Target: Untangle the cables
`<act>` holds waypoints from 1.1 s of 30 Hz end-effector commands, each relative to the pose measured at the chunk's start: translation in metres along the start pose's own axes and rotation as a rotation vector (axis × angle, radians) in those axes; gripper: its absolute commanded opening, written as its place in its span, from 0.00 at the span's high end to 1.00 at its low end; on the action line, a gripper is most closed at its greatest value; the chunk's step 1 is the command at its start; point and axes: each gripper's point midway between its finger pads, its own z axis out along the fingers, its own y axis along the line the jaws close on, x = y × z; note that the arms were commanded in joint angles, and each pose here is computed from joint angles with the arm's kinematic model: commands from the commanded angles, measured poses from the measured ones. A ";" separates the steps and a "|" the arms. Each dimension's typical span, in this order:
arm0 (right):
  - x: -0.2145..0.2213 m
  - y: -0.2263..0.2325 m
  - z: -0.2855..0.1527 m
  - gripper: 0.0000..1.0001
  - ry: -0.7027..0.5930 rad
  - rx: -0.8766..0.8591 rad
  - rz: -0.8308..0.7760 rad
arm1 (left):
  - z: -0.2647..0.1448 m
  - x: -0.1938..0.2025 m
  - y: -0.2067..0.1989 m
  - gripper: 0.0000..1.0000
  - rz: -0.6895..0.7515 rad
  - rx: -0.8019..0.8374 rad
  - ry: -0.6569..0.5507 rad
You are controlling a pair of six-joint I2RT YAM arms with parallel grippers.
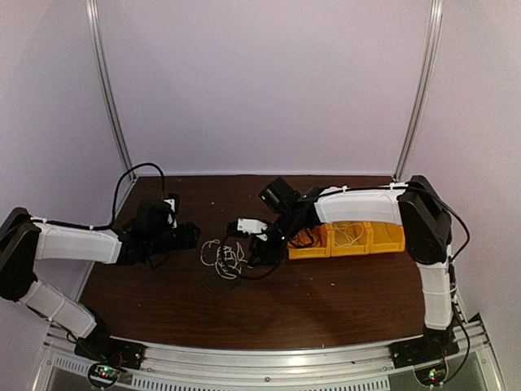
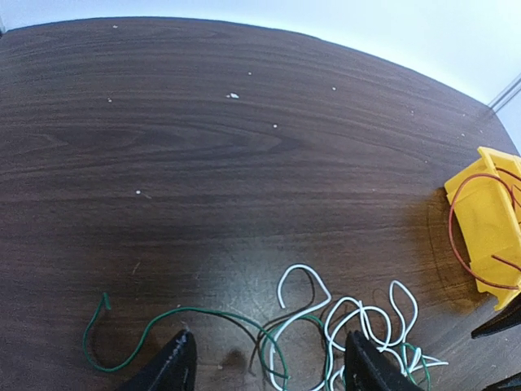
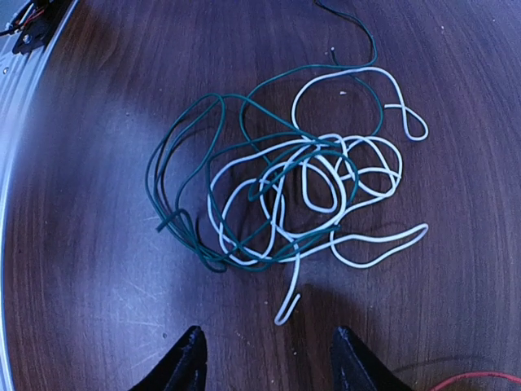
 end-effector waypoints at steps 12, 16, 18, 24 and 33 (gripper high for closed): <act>-0.006 -0.008 0.033 0.82 -0.013 -0.060 0.072 | -0.023 -0.026 -0.008 0.37 0.024 0.079 -0.120; -0.008 -0.005 0.029 1.00 -0.012 -0.070 0.064 | -0.024 -0.026 -0.018 0.38 0.044 0.143 -0.131; -0.018 -0.004 0.017 1.00 -0.029 -0.068 0.052 | -0.027 -0.025 -0.032 0.38 0.076 0.227 -0.147; -0.092 -0.001 -0.056 1.00 -0.188 -0.033 -0.001 | -0.081 -0.027 -0.109 0.35 0.178 0.699 -0.303; -0.157 0.006 -0.132 1.00 -0.333 0.016 -0.084 | -0.093 -0.014 -0.156 0.39 0.279 0.946 -0.358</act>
